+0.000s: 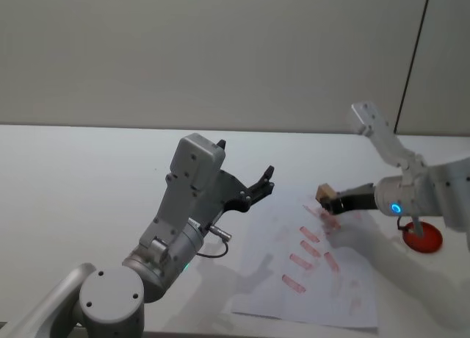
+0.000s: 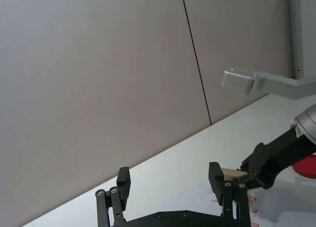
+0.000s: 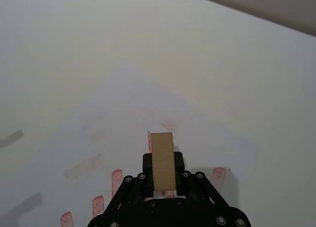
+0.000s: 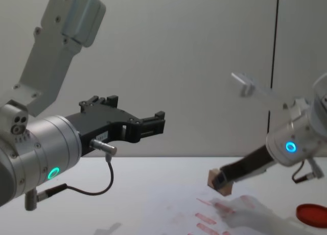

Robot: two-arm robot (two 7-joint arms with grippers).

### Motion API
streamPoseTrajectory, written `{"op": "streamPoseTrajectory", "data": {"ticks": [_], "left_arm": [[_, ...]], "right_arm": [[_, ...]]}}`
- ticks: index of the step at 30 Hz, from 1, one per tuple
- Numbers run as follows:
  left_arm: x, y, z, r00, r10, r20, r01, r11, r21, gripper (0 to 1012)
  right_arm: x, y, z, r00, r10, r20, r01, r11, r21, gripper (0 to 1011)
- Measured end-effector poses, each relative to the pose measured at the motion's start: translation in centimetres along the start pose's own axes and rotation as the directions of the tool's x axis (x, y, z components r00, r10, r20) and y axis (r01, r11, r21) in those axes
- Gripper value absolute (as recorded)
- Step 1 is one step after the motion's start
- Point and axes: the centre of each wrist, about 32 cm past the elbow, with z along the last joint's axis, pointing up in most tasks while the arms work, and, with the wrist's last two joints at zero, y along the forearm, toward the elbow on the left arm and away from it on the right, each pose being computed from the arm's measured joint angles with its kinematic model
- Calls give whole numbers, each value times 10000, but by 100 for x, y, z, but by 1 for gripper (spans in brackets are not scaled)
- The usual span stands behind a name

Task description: Use the one hand to pick up the stamp and affix it onto the A4 paper.

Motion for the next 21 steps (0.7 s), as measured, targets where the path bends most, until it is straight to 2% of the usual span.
{"op": "streamPoseTrajectory", "data": {"ticks": [10,16,21], "left_arm": [[0,0,0,10000,0,1,0,10000,1,1002],[0,0,0,10000,-1,0,1,10000,0,1002],[0,0,0,10000,0,0,0,10000,0,1002]], "right_arm": [[17,-177,166,9998,186,92,-191,9979,626,217],[45,-264,169,9997,242,99,-249,9971,726,218],[96,-363,95,9997,226,16,-227,9973,692,217]]}}
